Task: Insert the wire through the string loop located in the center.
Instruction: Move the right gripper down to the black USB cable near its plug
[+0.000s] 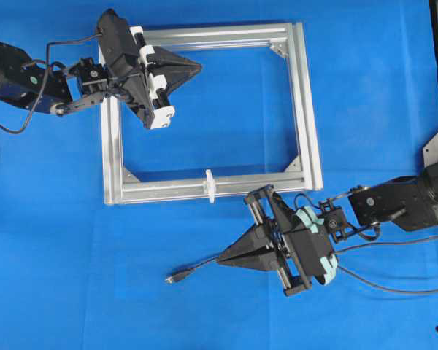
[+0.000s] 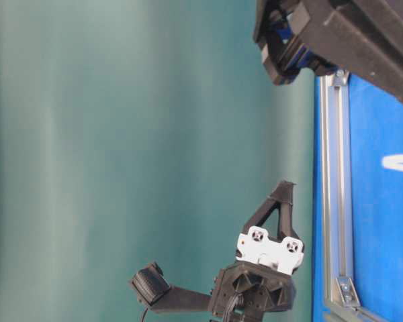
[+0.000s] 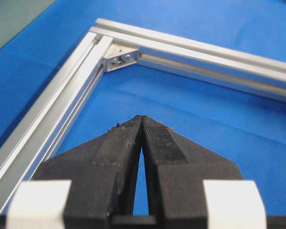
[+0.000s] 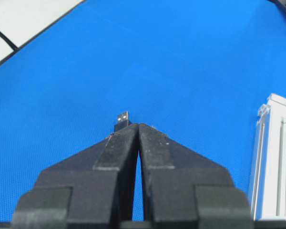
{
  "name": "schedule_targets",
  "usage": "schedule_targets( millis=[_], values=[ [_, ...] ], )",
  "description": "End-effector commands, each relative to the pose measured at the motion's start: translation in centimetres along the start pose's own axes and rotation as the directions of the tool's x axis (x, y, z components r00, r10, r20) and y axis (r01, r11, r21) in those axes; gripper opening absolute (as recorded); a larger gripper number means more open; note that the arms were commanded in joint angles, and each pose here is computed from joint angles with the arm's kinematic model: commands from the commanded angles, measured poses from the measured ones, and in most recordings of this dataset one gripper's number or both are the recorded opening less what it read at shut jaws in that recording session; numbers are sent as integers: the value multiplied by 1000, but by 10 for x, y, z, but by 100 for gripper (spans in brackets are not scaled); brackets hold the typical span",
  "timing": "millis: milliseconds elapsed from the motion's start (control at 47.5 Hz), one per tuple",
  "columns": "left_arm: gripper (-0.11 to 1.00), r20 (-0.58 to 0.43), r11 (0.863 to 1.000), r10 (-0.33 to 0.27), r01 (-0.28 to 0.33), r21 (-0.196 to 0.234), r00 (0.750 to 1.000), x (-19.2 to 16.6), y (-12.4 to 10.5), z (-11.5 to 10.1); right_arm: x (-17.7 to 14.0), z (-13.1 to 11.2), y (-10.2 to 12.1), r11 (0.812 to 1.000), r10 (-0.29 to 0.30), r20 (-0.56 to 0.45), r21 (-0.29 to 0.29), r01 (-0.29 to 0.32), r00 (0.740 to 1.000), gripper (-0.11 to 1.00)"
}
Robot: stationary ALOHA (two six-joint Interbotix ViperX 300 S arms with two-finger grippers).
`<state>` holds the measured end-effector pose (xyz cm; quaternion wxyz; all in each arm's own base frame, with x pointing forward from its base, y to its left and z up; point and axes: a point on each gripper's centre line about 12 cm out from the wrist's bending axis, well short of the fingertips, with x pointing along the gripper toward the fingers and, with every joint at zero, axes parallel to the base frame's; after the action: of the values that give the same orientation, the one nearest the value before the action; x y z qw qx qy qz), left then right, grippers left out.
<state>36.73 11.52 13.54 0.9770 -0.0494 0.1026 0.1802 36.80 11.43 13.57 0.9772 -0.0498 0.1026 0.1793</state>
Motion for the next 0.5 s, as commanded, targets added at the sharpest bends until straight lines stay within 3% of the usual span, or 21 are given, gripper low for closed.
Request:
schedule_targets(
  millis=[0, 294, 484],
  values=[
    [0, 47, 998, -62, 61, 12, 997, 0, -21, 21, -1, 27, 0, 1000, -1, 78, -8, 2, 997, 0],
    [0, 26, 998, -59, 59, 11, 998, -2, -20, 17, -2, 30, 0, 1000, -3, 44, 9, 2, 999, -4],
    [0, 21, 998, -58, 57, 11, 998, -1, -19, 17, 4, 27, -3, 997, -11, -11, 70, 11, 1000, -4]
  ],
)
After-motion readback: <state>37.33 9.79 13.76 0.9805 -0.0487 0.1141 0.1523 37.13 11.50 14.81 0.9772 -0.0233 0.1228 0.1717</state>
